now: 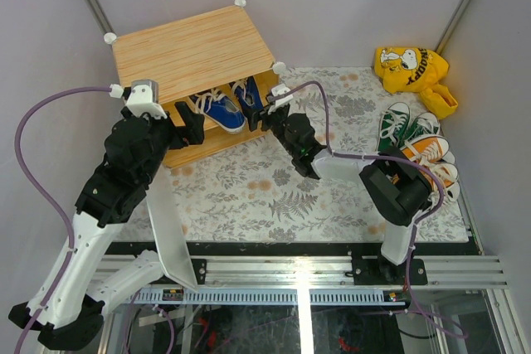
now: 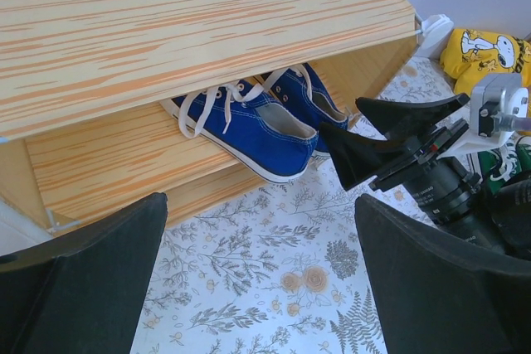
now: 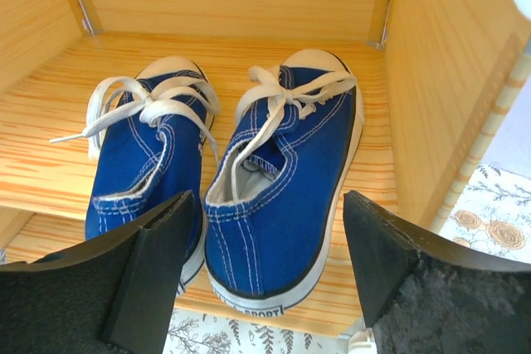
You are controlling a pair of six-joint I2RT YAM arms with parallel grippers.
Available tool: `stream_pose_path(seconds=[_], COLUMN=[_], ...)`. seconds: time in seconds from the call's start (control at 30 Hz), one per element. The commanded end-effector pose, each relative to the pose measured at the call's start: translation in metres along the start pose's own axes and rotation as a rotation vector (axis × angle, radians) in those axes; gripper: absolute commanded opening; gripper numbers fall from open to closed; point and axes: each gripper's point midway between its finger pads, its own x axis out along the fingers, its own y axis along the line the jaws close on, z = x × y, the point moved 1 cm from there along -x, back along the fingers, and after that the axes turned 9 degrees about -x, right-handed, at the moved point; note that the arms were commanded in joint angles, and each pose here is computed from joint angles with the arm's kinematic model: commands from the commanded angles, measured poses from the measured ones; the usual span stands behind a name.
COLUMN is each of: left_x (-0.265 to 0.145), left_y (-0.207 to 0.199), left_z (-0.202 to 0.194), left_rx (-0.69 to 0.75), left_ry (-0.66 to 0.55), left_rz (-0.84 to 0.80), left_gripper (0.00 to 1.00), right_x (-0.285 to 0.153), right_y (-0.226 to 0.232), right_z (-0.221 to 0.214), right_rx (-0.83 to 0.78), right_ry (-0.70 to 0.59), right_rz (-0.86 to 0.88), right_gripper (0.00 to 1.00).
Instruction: Place and organize the shoes in the shoe cabinet
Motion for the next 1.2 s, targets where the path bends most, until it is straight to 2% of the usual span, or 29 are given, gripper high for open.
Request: stream_pose_path(seconds=[0.0, 0.2, 0.4, 0.53, 0.6, 0.87, 1.17], left_x=[0.0, 0.0, -0.001, 0.0, 0.0, -0.003, -0.002], left_y=[-0.004, -0.004, -0.005, -0.005, -0.006, -0.004, -0.003], left_z=[0.007, 0.007, 0.007, 0.007, 0.007, 0.009, 0.007], left_rx=[0.005, 0.005, 0.003, 0.003, 0.002, 0.002, 0.004], left_ry=[-0.034, -0.034, -0.034, -0.032, -0.033, -0.039, -0.037], left_rz=[-0.021, -0.023, -0.027, -0.028, -0.029, -0.024, -0.018], left_gripper=[0.94, 0.94, 0.94, 0.94, 0.94, 0.94, 0.94], right_x=[0.014, 0.02, 0.019, 0.026, 0.032, 0.051, 0.06], right_y=[-0.005, 0.0, 0.001, -0.006, -0.011, -0.033, -0.049], right_z=[0.022, 0.013, 0.006, 0.012, 0.018, 0.048, 0.034], right_rx=[-0.002, -0.002, 0.001, 0.0, -0.001, -0.08, -0.267], right_ry=[-0.063, -0.02, -0.003, -0.028, -0.047, -0.117, -0.048], right_rz=[-0.024, 0.001, 0.009, -0.006, -0.035, -0.146, -0.219], right_gripper=[0.76, 0.67, 0.36, 0.09, 0.04, 0.0, 0.01])
